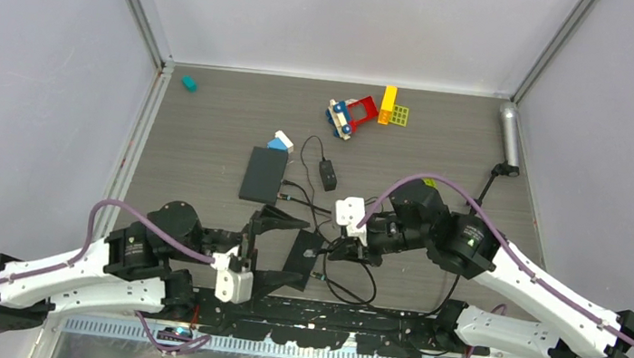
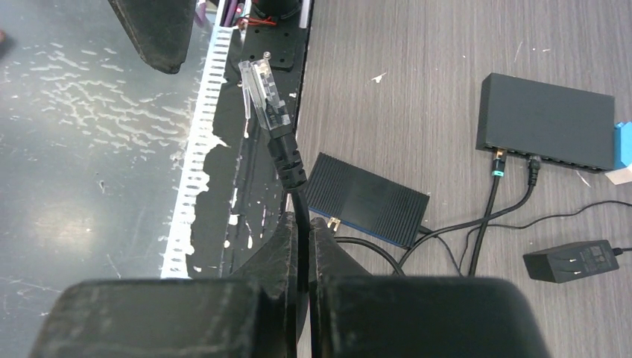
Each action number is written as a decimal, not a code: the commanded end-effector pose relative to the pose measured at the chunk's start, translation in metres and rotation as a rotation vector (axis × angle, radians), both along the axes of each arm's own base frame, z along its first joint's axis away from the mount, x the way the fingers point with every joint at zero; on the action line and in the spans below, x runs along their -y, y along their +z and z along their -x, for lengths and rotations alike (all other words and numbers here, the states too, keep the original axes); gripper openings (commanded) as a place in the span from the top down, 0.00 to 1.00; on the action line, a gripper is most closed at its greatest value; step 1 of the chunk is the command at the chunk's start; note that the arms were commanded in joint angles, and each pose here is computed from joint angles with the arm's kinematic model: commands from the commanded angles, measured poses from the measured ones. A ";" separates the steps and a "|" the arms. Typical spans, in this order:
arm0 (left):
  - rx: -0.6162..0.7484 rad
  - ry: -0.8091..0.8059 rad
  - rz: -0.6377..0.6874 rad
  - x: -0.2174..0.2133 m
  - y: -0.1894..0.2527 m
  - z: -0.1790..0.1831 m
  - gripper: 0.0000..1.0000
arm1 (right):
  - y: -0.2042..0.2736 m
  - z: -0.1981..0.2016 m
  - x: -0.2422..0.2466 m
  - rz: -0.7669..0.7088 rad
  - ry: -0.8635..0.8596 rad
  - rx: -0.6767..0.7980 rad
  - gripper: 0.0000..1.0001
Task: Insert the plug into the switch port
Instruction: Pick up the connector from the center of the board.
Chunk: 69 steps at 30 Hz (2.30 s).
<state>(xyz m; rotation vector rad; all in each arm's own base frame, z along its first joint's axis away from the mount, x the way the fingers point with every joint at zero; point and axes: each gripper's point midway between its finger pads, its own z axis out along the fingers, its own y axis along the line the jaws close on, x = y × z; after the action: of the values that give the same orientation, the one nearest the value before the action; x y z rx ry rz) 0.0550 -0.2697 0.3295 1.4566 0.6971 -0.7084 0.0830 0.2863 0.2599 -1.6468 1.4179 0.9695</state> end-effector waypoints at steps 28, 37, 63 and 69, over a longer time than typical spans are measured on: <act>0.071 -0.159 -0.126 0.022 0.000 0.017 0.57 | 0.021 0.024 -0.005 -0.065 0.099 -0.164 0.99; 0.065 -0.160 -0.135 0.023 -0.004 0.017 0.99 | 0.020 0.025 -0.003 -0.068 0.101 -0.153 0.99; -0.389 0.111 0.191 0.014 -0.016 -0.015 1.00 | 0.039 -0.025 -0.022 -0.587 -0.068 0.270 0.66; -0.393 0.116 0.207 0.012 -0.017 -0.016 1.00 | 0.032 -0.021 -0.022 -0.589 -0.051 0.253 0.78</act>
<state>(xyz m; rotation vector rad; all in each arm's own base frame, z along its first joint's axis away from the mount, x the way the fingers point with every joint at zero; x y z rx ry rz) 0.0778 -0.2817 0.2913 1.1548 1.0315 -0.8913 0.1027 0.3084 0.2674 -1.2988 0.9706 0.9902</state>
